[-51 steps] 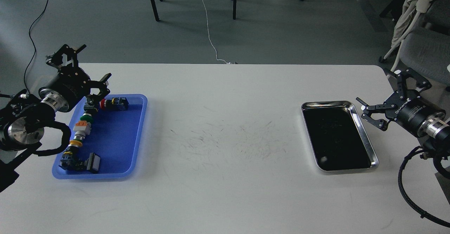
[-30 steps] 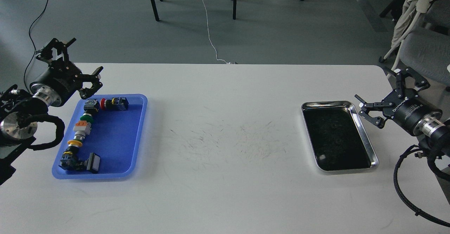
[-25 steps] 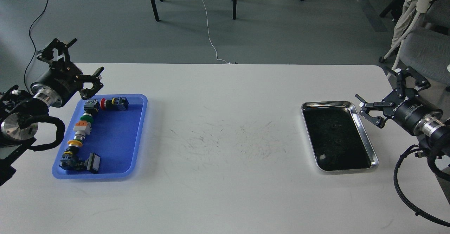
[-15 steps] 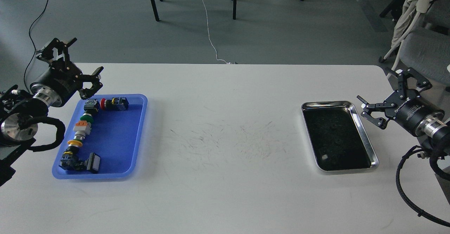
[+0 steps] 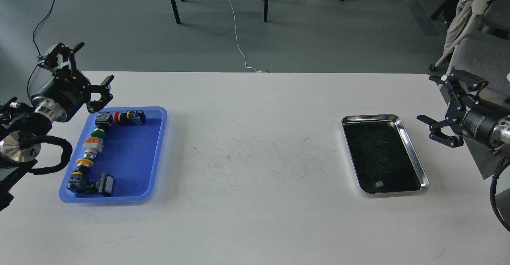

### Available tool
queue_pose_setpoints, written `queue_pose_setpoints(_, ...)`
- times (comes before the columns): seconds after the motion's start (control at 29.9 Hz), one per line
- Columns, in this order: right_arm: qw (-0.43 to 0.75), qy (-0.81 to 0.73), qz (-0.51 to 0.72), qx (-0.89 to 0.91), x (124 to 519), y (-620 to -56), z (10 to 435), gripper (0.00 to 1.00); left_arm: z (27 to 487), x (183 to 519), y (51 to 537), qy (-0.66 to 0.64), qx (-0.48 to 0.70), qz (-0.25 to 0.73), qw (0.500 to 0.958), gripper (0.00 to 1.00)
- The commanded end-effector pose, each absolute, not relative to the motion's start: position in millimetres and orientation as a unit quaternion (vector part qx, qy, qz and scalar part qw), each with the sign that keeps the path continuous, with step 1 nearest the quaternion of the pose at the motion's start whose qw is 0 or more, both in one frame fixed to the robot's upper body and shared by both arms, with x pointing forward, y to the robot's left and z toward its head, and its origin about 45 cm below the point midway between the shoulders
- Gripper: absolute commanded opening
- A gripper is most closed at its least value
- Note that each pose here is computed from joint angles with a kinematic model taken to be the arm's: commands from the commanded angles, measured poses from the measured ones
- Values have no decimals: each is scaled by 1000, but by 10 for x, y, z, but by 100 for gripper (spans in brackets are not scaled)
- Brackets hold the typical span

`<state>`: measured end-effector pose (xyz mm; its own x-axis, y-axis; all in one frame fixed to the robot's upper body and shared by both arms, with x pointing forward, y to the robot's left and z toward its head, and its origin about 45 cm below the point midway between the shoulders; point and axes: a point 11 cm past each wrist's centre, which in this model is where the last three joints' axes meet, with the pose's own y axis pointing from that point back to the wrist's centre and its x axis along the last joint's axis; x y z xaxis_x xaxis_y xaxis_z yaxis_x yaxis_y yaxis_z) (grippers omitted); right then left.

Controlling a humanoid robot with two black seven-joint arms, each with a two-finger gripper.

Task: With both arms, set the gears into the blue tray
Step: 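Move the right gripper toward the metal tray with the black mat, then lower the right gripper into the metal tray and grasp a small black ring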

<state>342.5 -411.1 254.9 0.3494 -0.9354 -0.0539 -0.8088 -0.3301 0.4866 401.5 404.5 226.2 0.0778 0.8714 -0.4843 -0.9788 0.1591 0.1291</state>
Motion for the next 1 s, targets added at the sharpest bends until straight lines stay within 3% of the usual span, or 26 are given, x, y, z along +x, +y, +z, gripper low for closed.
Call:
queue_pose_setpoints(0.0,302,-499,-86,808,3377,-4046,2598,99,2277,4021,4026,225,-112,636,730,99)
queue_pose_setpoints(0.27,505,-371,37,779,3264,-4027,2322,99,2311,4035,4033,212,-107,638,733,99)
queue_pose_setpoints(0.84,585,-279,105,754,3826,-3554,2018,98,2362,4020,4089,205,-103,640,733,99)
queue_pose_setpoints(0.97,608,-258,111,743,3876,-3488,1851,93,2364,4023,4077,204,-102,640,734,99)
